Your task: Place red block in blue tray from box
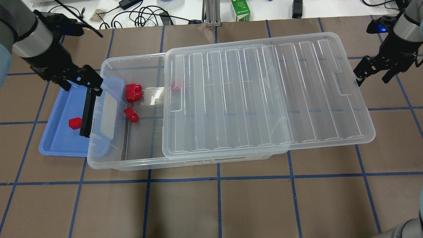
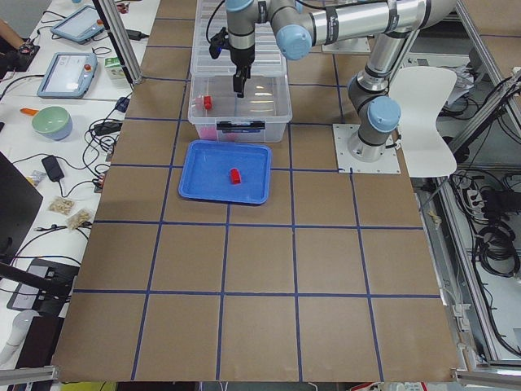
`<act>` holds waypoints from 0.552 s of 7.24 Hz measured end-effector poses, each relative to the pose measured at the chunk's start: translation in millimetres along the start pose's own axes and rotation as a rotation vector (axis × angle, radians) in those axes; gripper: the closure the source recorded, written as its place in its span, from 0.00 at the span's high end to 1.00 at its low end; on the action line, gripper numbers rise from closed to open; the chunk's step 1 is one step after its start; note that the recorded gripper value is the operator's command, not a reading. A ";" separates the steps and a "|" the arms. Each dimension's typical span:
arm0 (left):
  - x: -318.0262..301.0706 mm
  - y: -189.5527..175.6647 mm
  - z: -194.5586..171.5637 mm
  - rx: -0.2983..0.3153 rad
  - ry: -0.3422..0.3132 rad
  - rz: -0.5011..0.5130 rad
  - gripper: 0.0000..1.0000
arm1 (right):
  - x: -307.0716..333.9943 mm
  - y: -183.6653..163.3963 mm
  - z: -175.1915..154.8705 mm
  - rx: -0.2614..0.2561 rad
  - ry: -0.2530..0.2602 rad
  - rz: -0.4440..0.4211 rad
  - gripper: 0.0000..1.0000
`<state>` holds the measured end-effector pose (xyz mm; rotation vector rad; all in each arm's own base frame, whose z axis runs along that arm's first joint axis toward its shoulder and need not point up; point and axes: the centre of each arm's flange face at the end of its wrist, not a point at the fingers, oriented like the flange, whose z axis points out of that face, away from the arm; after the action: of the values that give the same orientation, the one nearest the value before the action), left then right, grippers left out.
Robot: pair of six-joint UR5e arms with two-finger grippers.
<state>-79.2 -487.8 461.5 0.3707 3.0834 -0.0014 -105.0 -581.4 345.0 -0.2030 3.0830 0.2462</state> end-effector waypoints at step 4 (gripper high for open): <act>56.6 19.6 -38.3 0.044 -0.033 -0.090 1.00 | -8.7 3.8 7.5 -0.016 -0.009 -0.003 1.00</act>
<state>-130.9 -455.1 497.8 0.2311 3.0681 -0.0773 -96.7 -575.4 338.6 -0.2059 3.0725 0.2702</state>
